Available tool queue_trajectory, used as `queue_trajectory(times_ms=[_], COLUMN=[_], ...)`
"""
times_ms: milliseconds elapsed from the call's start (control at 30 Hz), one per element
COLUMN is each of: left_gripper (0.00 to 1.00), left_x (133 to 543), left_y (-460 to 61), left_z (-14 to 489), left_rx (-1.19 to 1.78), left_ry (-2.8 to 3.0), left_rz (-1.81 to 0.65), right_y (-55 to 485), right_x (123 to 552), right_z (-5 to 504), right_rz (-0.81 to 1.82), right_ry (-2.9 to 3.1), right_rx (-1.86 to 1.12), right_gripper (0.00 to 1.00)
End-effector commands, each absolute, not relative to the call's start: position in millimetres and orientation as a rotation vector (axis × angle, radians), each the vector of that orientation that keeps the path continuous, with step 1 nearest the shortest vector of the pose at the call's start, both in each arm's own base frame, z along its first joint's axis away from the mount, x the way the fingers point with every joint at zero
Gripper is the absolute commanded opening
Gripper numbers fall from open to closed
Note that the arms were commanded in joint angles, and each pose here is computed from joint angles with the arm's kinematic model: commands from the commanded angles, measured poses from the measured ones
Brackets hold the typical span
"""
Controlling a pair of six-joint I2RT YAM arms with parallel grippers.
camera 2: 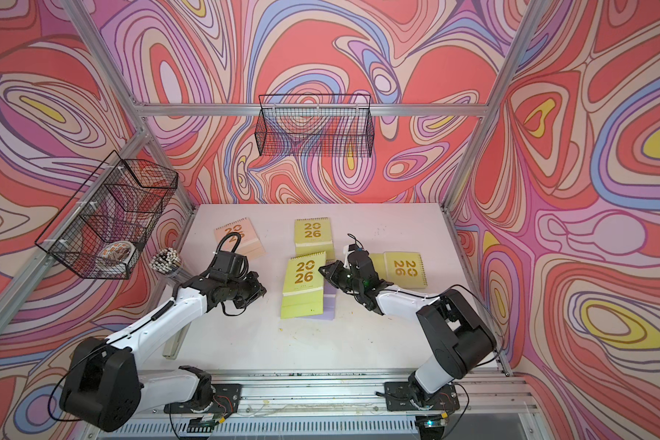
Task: Stack the calendars
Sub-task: Place the calendar at the calendar.
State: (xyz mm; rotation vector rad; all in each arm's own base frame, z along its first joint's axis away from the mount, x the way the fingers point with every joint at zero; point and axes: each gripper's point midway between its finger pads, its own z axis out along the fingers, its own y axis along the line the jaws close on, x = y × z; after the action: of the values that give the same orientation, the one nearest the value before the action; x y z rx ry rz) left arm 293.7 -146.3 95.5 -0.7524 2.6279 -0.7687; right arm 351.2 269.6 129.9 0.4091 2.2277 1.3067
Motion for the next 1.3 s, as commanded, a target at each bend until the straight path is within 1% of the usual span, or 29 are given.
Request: queue_trajectory(times_ms=[0,367,833,1267], left_gripper=[0.00,0.00,0.00,0.00], left_x=[316.2,330.6,323.9,319.6], left_y=[-162.6,-190.3,-205.4,-205.7], left_z=[104.8,75.7,47.8,40.2], left_rx=[-0.713,-0.671,-0.667,-0.674], left_ry=[2.568,2.633,2.695,2.715], left_rz=[-0.854,-0.899,-0.897,-0.886], right_y=[265.0,251.5,245.3,242.4], right_x=[361.1,367.3,367.7,367.3], right_z=[161.7,143.2,109.2,88.6], right_rz=[1.389,1.409,1.401,1.392], right_ry=[2.081,2.105,2.153,2.184], right_rx=[0.391,0.407,0.454,0.486], right_gripper=[0.00,0.00,0.00,0.00])
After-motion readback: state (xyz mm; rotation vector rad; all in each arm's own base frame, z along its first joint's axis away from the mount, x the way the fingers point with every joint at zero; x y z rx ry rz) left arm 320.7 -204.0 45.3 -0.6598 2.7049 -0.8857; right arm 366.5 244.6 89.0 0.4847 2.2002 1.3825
